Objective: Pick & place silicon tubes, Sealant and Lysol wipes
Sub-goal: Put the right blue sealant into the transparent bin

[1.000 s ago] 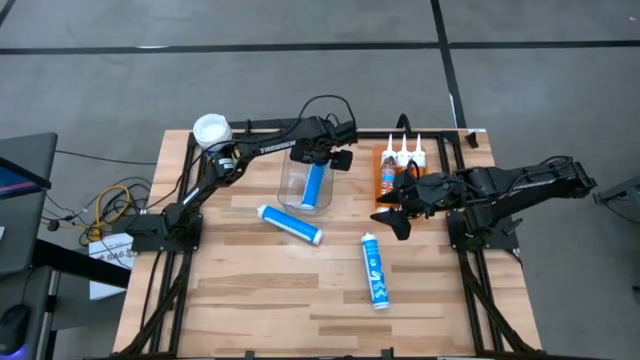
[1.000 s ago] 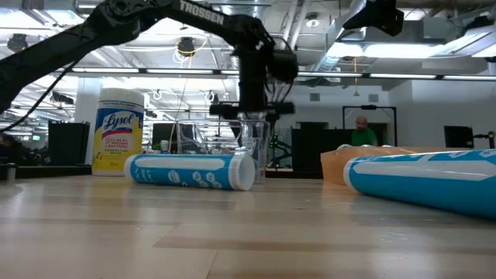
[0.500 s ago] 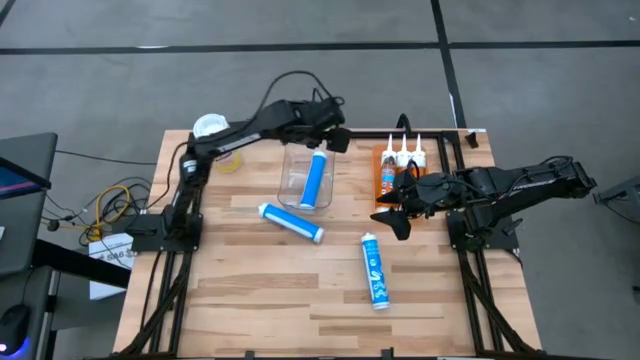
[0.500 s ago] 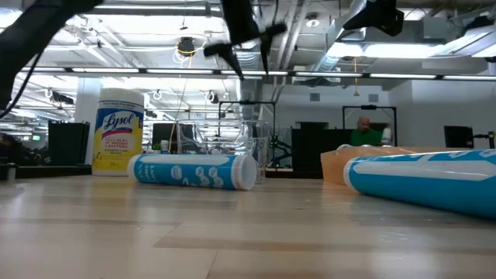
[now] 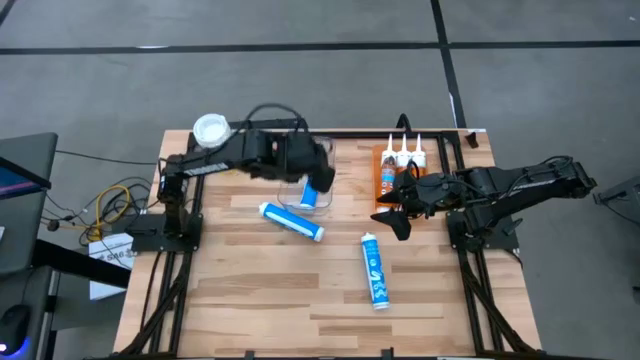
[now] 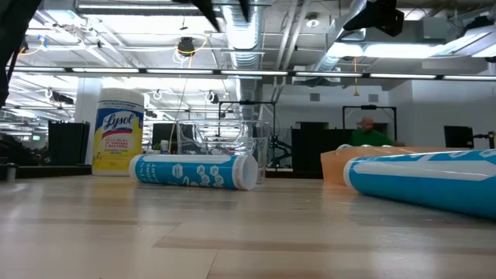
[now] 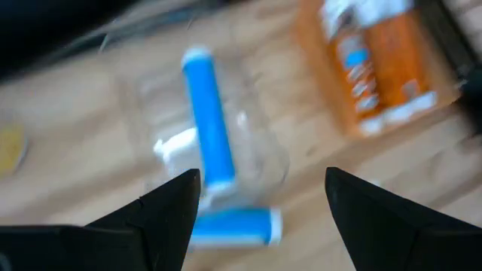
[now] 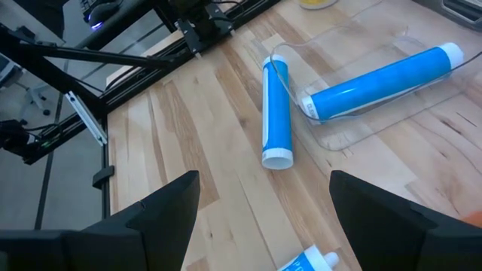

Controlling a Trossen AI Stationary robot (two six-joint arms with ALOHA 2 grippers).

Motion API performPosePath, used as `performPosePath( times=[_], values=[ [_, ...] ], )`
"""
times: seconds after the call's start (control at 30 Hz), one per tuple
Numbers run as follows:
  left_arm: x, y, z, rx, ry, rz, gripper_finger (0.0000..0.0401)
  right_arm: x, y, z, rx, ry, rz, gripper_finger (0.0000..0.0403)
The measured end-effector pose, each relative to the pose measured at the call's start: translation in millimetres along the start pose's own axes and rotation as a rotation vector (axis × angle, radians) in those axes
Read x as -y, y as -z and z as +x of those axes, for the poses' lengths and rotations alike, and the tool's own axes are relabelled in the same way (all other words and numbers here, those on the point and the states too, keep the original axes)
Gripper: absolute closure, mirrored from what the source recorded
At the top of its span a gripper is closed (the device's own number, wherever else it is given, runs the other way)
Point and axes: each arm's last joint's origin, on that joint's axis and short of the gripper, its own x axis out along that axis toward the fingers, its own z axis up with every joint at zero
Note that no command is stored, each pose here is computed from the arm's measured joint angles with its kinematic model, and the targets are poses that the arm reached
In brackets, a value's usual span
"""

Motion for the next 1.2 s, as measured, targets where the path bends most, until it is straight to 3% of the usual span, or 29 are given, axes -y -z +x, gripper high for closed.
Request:
performPosePath(
  times=[0.23,0.43,0.53,0.87,1.2],
  values=[
    [20.1,48.7,4.0,-0.080,-0.044,-0.035,0.0123,0.0,0.0,0.0,0.000,0.000,-0.019,0.0113],
    [21.7,85.2,28.1,-0.140,-0.172,-0.162,0.0123,0.3,0.4,-0.1,-0.004,0.002,-0.028,0.0113],
    [18.9,97.4,39.6,-0.146,-0.232,-0.170,0.0123,1.1,1.7,-0.1,-0.017,0.010,-0.033,0.0113],
    [16.3,115.2,48.1,-0.169,-0.283,-0.160,0.0123,4.4,11.1,3.1,-0.146,0.013,-0.114,0.0113],
    [17.2,118.8,44.2,-0.155,-0.269,-0.083,0.0123,8.5,37.0,43.4,-0.466,0.140,-0.066,0.0113]
  ],
)
